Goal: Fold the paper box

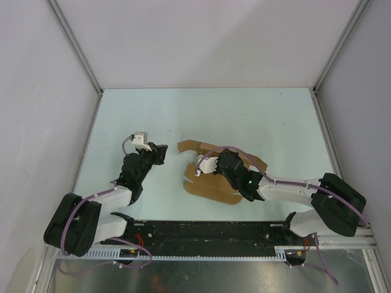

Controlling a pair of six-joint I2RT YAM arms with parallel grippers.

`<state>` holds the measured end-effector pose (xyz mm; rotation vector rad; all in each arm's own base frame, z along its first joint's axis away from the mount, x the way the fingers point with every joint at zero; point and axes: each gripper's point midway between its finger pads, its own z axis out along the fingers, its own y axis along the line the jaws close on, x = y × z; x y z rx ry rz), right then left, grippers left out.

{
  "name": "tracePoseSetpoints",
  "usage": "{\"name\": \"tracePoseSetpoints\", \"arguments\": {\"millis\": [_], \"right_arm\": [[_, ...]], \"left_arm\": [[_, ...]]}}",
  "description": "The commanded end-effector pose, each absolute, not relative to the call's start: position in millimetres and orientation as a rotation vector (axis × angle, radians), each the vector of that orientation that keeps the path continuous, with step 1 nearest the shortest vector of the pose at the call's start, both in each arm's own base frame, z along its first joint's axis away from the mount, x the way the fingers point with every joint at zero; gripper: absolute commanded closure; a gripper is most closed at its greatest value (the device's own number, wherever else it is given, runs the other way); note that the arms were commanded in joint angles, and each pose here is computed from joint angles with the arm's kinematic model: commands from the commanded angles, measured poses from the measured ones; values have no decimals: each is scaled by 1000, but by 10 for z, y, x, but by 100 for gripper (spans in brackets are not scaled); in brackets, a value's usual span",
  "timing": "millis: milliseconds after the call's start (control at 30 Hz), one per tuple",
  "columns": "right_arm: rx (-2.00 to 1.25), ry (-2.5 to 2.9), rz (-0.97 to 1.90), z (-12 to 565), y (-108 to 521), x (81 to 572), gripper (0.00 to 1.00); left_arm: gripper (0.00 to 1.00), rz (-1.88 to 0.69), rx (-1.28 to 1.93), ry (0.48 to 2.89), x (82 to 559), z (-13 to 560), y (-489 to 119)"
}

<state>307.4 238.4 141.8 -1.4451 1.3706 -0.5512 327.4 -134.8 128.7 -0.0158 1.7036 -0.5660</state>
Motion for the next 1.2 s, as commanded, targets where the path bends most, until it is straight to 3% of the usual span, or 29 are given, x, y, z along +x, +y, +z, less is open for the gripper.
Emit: {"name": "tracePoseSetpoints", "arguments": {"millis": [0,667,1167], "right_arm": [[-1343,1306,-549,1631,2449,3053,100],[-1306,1292,-544,1490,2503,2852,100],[-1329,1301,-521,1376,2547,2842,100]], "left_arm": [[78,-586,43,1629,3318,1421,-1404],[85,-710,20,1759,3527,1065,-1668],[91,-940,264,1732,3391,1066,-2111]]}}
